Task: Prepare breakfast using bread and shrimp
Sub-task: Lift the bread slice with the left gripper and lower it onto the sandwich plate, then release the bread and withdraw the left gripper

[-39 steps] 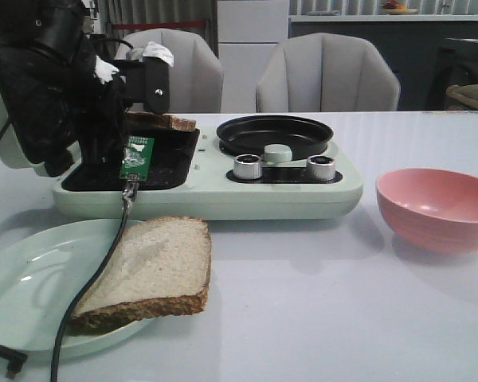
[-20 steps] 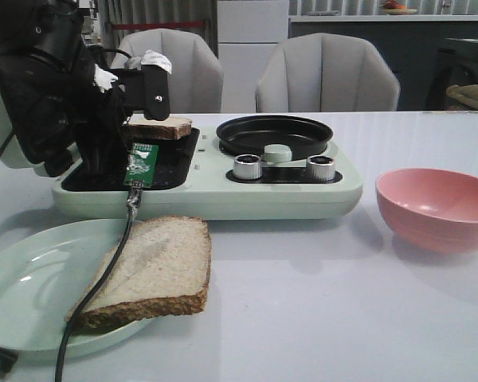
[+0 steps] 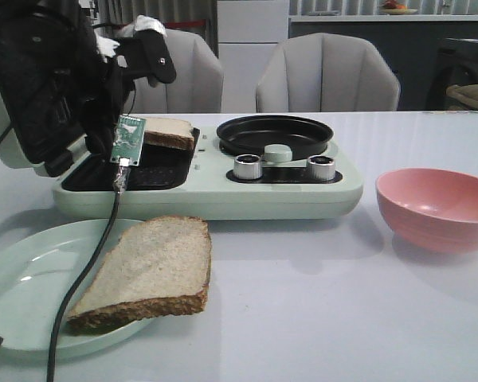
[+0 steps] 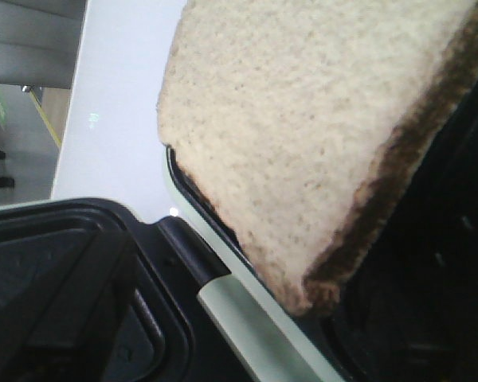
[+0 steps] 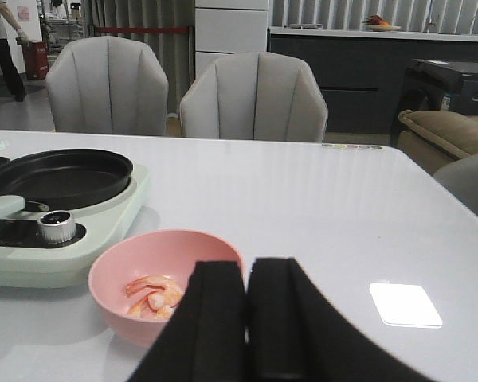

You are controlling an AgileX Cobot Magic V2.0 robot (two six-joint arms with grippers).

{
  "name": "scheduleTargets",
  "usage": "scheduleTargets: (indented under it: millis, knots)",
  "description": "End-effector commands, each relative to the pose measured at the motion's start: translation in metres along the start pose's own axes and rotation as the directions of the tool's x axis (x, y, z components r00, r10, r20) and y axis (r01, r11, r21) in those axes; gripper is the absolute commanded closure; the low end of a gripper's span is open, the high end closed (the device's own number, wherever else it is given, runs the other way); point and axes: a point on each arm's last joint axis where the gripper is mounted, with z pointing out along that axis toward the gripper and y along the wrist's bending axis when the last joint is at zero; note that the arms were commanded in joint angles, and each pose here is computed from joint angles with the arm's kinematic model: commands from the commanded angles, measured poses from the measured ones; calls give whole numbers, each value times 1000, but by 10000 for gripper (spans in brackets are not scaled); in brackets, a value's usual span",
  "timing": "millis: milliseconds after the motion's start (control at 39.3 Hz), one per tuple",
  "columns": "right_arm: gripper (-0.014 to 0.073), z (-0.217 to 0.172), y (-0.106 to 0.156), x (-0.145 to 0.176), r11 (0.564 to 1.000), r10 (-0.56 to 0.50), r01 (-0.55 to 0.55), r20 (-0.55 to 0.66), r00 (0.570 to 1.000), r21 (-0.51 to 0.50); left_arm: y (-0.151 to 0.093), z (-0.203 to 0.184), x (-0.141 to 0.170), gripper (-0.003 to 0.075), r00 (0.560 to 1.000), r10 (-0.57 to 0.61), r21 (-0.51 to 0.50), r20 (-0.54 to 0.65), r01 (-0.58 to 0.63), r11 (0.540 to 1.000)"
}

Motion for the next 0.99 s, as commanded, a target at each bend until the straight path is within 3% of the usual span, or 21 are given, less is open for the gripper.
scheduleTargets:
  millis: [0,407,712,967]
  knots:
    - [442,-3,0,-15,1000,-22,22,128,992,7,31,-36,-10,139,991,-130,-51,35,132,990]
    - [442,-3,0,-15,1000,-22,22,128,992,7,54,-92,-11,139,948,-316,26,28,316,949]
    - [442,-3,0,-15,1000,-22,22,128,992,7,77,-179,-18,139,826,-544,129,149,529,839]
    - [442,-3,0,-15,1000,-22,22,128,992,7,73,-227,18,139,745,-649,226,153,613,757]
